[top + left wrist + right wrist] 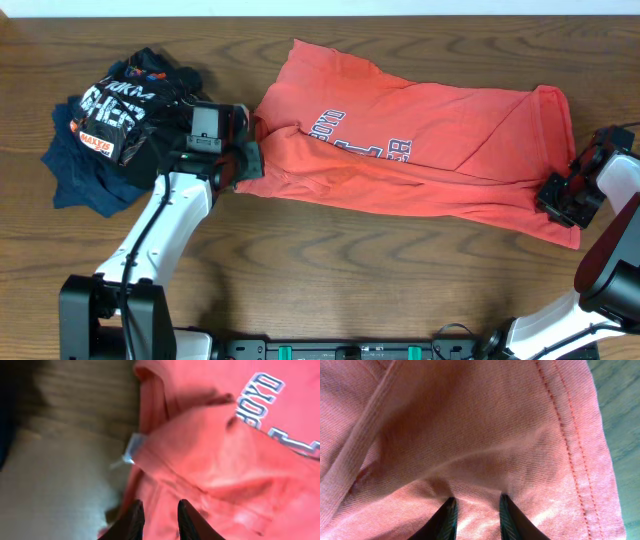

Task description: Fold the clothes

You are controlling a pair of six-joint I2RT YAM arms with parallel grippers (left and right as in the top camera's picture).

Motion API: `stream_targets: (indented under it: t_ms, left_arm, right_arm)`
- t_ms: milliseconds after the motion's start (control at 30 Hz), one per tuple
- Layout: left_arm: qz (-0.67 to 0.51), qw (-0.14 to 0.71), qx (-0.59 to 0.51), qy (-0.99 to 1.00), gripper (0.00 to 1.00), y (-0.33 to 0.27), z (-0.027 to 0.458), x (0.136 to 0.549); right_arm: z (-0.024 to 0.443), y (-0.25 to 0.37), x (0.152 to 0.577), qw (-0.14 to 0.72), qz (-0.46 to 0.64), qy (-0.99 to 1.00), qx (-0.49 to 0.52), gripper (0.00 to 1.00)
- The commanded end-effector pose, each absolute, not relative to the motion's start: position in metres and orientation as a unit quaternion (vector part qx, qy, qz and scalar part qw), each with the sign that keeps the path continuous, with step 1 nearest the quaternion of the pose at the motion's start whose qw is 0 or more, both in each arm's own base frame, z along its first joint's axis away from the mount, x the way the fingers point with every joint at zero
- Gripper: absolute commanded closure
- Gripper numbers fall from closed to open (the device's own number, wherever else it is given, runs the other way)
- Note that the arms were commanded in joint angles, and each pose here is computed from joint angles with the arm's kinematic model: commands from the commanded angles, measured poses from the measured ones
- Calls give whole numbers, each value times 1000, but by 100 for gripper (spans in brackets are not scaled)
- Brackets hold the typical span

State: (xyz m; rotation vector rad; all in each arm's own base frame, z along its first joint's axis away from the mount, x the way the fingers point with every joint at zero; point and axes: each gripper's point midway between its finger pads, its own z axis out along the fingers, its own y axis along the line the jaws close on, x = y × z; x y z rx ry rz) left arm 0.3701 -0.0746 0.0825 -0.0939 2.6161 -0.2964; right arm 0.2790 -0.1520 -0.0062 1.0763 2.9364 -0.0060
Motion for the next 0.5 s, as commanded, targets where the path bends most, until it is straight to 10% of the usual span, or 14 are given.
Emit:
stream_targets:
  t_ms: [0, 467]
  left_arm:
    - [-79, 224, -38, 971, 75, -65, 53, 372]
    - [-8, 3, -60, 998, 86, -44, -30, 291]
  right_arm:
    - [-32, -153, 248, -48, -25, 931, 360, 72]
    - [-32, -153, 246, -52, -26, 931, 360, 72]
